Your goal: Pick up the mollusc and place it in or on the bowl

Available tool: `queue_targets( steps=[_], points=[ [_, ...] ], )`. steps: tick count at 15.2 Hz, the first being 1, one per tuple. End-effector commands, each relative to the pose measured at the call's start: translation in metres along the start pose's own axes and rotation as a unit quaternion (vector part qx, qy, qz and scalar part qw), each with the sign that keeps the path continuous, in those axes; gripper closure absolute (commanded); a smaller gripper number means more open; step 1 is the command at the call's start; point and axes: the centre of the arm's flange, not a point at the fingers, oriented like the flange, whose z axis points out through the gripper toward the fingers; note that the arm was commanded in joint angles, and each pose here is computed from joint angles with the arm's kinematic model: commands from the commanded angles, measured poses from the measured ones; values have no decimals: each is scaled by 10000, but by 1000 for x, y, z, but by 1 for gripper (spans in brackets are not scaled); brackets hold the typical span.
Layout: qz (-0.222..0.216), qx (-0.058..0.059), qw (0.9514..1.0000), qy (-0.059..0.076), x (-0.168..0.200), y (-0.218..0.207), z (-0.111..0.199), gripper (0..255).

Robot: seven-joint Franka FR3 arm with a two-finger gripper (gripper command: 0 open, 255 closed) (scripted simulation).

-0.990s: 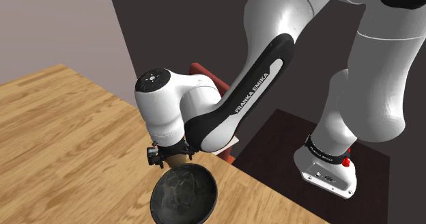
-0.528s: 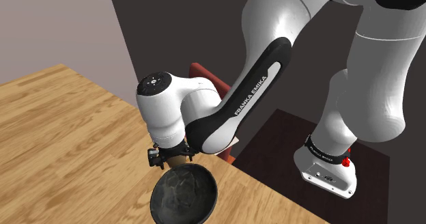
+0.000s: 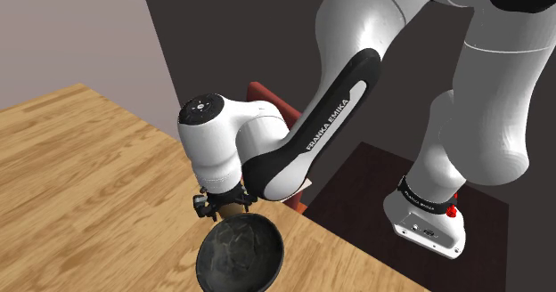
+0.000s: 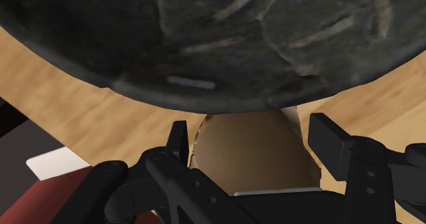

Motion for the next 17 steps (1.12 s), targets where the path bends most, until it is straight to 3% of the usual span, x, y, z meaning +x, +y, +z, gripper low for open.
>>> queue_targets(
  steps=[1,4,17],
  points=[
    [4,-3,10000,0,0,0,0,255],
    [4,-3,10000,0,1,0,0,255],
    [4,-3,10000,0,5,1,-68,255]
  ],
)
